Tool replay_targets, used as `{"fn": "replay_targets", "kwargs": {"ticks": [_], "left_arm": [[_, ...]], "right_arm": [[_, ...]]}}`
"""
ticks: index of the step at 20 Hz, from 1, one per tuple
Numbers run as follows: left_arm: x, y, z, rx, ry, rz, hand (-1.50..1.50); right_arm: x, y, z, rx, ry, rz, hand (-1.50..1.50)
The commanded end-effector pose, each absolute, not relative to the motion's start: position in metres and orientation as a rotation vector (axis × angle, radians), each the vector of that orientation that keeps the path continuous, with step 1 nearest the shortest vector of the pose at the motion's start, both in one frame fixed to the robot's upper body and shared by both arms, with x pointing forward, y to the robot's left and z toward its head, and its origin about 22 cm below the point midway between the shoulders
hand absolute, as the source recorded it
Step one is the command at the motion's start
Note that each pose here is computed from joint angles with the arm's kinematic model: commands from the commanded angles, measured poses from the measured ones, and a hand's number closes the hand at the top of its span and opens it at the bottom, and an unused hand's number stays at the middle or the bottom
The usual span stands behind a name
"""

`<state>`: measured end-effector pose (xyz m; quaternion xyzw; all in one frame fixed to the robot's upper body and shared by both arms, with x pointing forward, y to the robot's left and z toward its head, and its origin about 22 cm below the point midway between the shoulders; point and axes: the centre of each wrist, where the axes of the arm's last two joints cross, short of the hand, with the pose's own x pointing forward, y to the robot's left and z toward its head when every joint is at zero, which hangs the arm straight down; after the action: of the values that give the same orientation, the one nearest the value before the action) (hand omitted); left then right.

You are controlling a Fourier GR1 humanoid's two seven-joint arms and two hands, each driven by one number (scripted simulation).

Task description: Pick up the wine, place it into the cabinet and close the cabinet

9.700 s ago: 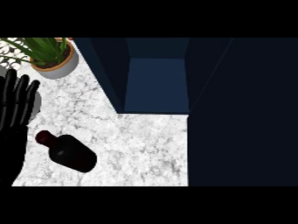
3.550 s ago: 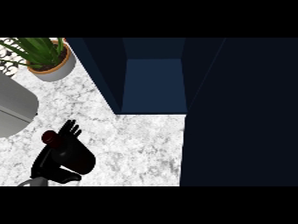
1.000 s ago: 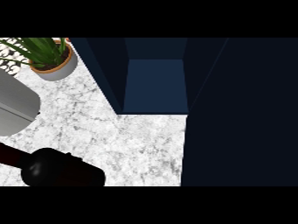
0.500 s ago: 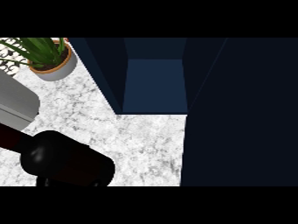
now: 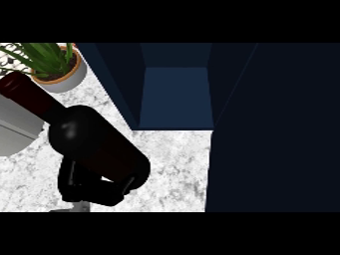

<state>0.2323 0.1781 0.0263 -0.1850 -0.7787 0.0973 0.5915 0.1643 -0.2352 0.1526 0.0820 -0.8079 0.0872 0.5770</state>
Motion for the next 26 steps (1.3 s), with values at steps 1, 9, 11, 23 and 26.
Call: {"fn": "replay_targets", "kwargs": {"ticks": [1,9,11,23,26], "left_arm": [[0.256,0.164,0.046,-0.393,-1.829,0.214,1.5],[0.297,0.114,0.077,-0.305,-1.869,0.137,1.5],[0.291,0.112,0.046,-0.271,-1.851,0.112,1.5],[0.315,0.09,0.013,-0.218,-1.775,0.105,1.5],[0.318,0.08,0.002,-0.183,-1.76,0.083,1.5]], "right_arm": [[0.178,-0.238,0.136,0.192,-1.894,0.199,-1.5],[0.171,-0.246,0.139,0.194,-1.895,0.23,-1.5],[0.176,-0.246,0.135,0.173,-1.893,0.185,-1.5],[0.174,-0.256,0.152,0.186,-1.887,0.224,-1.5],[0.169,-0.239,0.148,0.184,-1.9,0.21,-1.5]]}}
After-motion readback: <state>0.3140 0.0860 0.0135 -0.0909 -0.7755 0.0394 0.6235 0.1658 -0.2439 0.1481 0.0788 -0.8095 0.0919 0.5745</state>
